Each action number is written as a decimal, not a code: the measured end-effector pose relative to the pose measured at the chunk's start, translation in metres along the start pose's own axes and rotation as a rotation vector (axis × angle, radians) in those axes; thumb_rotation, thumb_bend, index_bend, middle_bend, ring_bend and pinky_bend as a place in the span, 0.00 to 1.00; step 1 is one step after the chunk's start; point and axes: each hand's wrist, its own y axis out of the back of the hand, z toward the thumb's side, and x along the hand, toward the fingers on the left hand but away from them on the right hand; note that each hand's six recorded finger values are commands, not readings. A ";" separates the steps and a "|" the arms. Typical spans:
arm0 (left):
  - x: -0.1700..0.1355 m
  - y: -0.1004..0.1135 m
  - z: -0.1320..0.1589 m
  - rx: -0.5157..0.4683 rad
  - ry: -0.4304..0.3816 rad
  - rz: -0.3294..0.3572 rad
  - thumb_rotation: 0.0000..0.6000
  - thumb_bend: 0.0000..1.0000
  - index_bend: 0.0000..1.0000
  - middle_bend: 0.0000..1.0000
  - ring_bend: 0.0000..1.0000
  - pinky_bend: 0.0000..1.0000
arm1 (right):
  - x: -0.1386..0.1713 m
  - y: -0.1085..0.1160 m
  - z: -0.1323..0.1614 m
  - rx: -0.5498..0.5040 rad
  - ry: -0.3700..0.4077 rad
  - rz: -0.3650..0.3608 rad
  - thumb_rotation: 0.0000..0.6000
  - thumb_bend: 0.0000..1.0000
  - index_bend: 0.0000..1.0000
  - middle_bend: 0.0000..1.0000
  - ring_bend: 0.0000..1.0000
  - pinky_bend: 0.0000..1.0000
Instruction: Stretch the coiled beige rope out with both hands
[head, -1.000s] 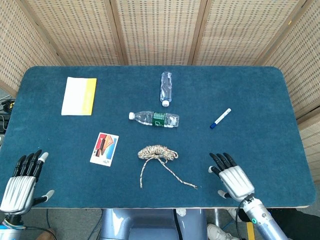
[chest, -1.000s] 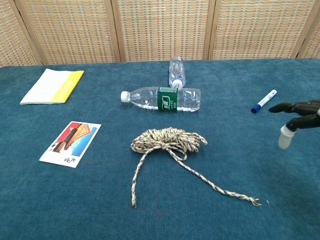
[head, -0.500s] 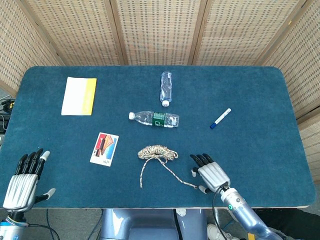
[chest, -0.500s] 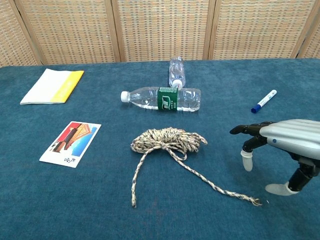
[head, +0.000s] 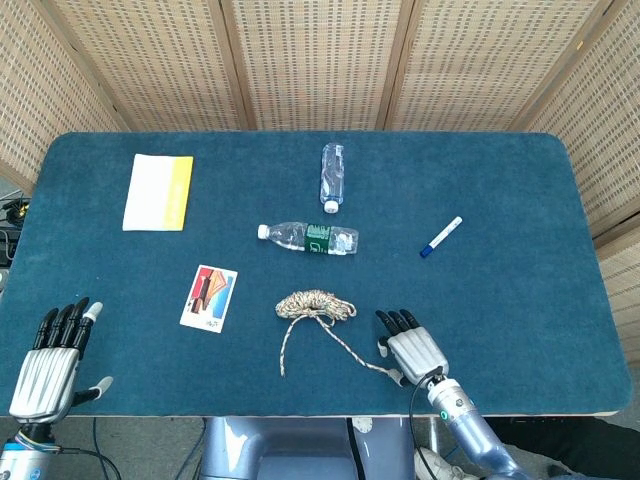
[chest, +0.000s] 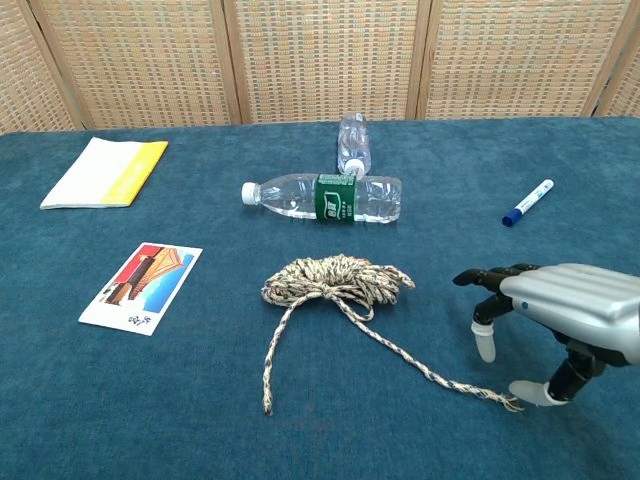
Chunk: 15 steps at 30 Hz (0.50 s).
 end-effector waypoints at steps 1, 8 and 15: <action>0.000 0.000 0.000 0.001 0.000 0.000 1.00 0.00 0.00 0.00 0.00 0.00 | 0.000 -0.002 0.001 -0.002 -0.007 0.005 1.00 0.31 0.46 0.00 0.00 0.00; 0.000 -0.001 0.000 0.004 0.002 -0.003 1.00 0.00 0.00 0.00 0.00 0.00 | 0.002 -0.010 0.009 -0.010 -0.013 0.030 1.00 0.31 0.46 0.00 0.00 0.00; 0.000 -0.001 0.000 0.001 0.006 -0.004 1.00 0.00 0.00 0.00 0.00 0.00 | 0.001 -0.015 0.009 0.014 -0.018 0.034 1.00 0.31 0.46 0.00 0.00 0.00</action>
